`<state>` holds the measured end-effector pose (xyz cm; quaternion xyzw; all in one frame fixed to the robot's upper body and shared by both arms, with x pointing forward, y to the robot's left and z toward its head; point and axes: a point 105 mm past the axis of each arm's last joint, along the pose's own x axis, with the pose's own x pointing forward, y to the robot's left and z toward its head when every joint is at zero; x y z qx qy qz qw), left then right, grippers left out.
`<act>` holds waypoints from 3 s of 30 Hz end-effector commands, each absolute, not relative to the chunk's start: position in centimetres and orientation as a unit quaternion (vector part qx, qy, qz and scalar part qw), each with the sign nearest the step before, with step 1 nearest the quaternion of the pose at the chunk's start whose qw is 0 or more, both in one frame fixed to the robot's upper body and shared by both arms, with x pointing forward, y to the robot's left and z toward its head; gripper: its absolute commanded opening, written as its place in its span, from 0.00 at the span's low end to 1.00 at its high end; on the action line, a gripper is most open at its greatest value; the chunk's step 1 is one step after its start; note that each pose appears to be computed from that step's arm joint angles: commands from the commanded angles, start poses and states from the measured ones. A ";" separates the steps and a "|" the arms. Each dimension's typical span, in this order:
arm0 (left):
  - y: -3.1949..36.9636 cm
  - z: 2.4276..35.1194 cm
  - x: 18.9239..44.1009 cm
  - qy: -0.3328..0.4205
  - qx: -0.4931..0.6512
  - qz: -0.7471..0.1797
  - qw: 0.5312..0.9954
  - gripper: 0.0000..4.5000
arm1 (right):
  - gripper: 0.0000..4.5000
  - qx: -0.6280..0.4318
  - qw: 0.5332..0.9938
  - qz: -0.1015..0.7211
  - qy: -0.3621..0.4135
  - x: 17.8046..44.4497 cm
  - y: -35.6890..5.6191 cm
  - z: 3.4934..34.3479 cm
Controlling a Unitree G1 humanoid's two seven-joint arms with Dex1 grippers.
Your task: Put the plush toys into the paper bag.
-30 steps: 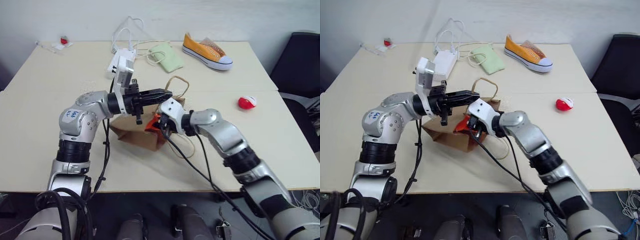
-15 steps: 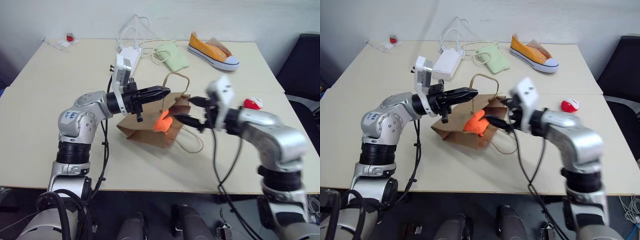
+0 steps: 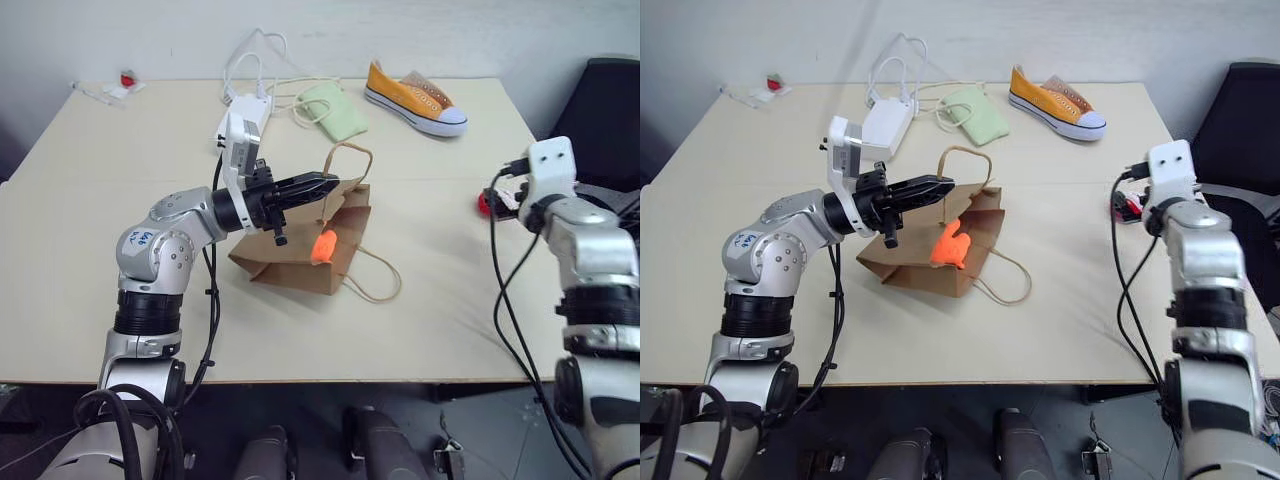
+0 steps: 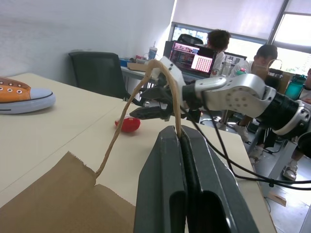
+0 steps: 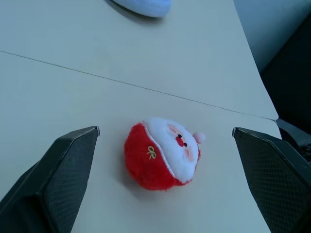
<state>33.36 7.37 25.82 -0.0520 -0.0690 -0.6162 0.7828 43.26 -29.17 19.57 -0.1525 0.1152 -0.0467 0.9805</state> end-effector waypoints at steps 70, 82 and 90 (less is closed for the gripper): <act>7.8 26.9 33.3 -0.099 -0.047 -0.613 0.782 0.00 | 0.98 0.176 0.904 0.305 0.241 29.1 -15.8 12.5; 7.8 26.9 33.0 -0.096 -0.044 -0.615 0.781 0.00 | 0.76 0.344 0.869 0.275 0.228 32.2 -12.0 10.7; 8.3 26.4 32.9 -0.092 -0.043 -0.609 0.787 0.00 | 0.13 0.322 0.866 0.350 0.152 30.7 -11.7 14.2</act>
